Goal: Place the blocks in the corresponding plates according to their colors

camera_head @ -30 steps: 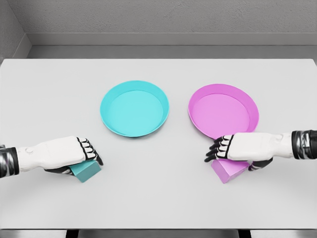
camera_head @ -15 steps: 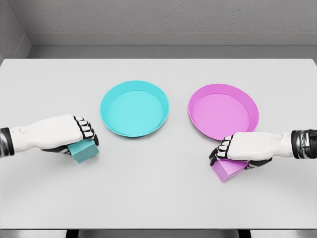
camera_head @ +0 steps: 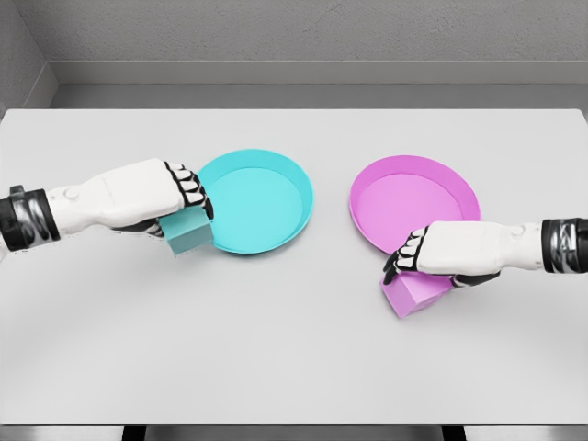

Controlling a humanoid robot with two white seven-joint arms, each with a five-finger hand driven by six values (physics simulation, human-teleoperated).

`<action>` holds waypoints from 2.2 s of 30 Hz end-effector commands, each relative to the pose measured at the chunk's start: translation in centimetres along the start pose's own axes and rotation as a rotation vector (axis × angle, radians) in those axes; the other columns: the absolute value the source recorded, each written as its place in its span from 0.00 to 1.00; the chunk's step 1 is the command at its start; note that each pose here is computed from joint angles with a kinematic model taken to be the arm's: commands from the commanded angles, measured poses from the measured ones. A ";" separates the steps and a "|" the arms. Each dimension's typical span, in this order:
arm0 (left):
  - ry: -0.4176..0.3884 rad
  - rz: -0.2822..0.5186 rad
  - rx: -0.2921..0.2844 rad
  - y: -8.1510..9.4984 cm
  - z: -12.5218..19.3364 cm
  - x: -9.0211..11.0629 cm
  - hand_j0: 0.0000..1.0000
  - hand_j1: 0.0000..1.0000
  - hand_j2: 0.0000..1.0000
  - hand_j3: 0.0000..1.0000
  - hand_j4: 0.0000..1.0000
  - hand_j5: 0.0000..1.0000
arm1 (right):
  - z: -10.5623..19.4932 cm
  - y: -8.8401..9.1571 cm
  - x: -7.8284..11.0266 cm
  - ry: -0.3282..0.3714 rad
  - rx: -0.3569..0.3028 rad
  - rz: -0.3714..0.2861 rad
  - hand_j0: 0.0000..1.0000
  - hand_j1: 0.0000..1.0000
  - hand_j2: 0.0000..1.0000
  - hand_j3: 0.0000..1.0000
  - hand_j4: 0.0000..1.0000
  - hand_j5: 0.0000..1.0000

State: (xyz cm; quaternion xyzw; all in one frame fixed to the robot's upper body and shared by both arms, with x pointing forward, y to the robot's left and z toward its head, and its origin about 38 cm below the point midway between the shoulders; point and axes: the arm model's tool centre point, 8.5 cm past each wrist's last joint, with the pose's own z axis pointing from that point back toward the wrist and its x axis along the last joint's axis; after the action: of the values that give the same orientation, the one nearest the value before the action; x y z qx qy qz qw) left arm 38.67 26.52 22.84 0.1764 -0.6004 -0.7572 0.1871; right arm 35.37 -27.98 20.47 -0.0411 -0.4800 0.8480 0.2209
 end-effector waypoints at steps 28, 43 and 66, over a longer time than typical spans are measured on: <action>0.044 0.016 0.005 -2.1 -10.9 -2.0 1.00 1.00 1.00 1.00 1.00 1.00 | 1.7 -3.5 -0.9 0.037 -0.110 0.026 0.61 0.61 0.61 0.61 0.61 0.61; 0.088 0.003 0.006 -0.5 -4.6 -4.2 1.00 1.00 1.00 1.00 1.00 1.00 | 2.1 -3.6 -4.6 0.289 -0.133 -0.174 0.61 0.61 0.61 0.61 0.61 0.61; 0.162 0.109 -0.064 -2.0 6.8 -3.8 1.00 1.00 1.00 1.00 1.00 1.00 | 0.2 -1.9 -8.4 0.442 -0.131 -0.367 0.62 0.62 0.62 0.62 0.62 0.62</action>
State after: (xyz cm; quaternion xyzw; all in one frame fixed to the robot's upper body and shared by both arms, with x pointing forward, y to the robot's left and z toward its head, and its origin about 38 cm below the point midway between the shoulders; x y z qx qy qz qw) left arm 38.50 34.45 22.06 0.1949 -0.5655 -0.7500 0.2825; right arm 43.33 -30.70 21.25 -0.1513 -0.4757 0.7356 0.4579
